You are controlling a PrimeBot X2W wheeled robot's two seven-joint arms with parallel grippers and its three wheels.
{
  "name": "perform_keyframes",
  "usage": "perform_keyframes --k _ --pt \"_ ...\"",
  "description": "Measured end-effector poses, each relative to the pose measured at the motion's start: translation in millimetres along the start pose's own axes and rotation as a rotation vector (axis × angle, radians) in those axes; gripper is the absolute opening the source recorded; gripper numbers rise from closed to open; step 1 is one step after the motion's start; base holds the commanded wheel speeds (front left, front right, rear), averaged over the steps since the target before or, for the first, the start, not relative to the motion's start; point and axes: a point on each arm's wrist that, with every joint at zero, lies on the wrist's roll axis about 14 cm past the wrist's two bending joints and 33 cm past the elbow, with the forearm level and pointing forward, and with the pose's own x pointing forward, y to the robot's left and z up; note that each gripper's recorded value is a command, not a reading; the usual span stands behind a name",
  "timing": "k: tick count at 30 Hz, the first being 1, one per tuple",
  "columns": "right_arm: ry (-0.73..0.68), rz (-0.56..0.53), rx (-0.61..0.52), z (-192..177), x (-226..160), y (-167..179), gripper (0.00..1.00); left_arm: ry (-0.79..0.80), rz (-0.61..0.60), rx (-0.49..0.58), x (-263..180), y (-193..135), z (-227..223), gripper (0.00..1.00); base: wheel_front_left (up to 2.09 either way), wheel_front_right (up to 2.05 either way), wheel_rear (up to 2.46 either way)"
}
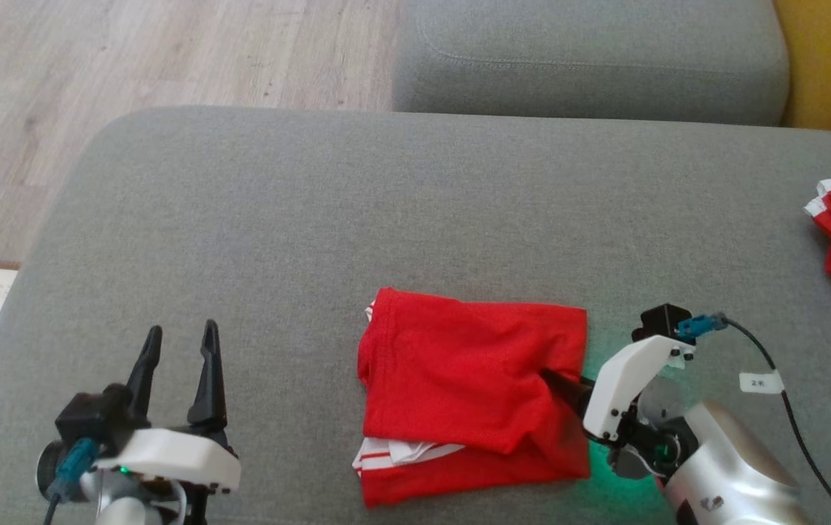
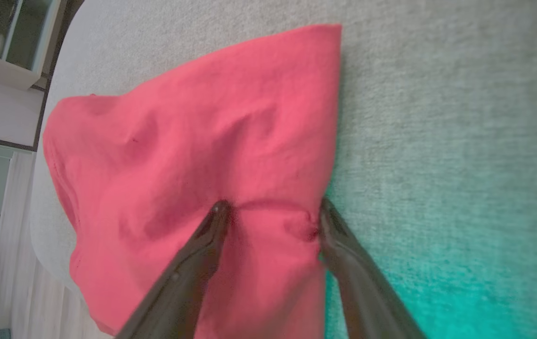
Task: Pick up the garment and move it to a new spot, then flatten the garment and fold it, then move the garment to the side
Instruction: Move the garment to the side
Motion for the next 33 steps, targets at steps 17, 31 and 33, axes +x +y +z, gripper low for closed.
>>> perform_keyframes --k 17,31,33 --pt "-0.341 -0.14 -0.048 84.4 -52.5 -55.6 0.0 -0.01 -0.238 -0.017 30.9 -75.2 2.8 1.0 0.0 0.0 0.0" --pt "-0.506 -0.315 0.094 72.6 -128.0 -135.4 0.0 0.039 -0.614 -0.056 45.1 -204.6 -14.8 1.0 0.0 0.0 0.0" --pt "-0.521 -0.34 0.11 68.6 -137.0 -144.6 0.0 0.043 -0.651 -0.062 45.9 -218.0 -16.5 1.0 0.0 0.0 0.0"
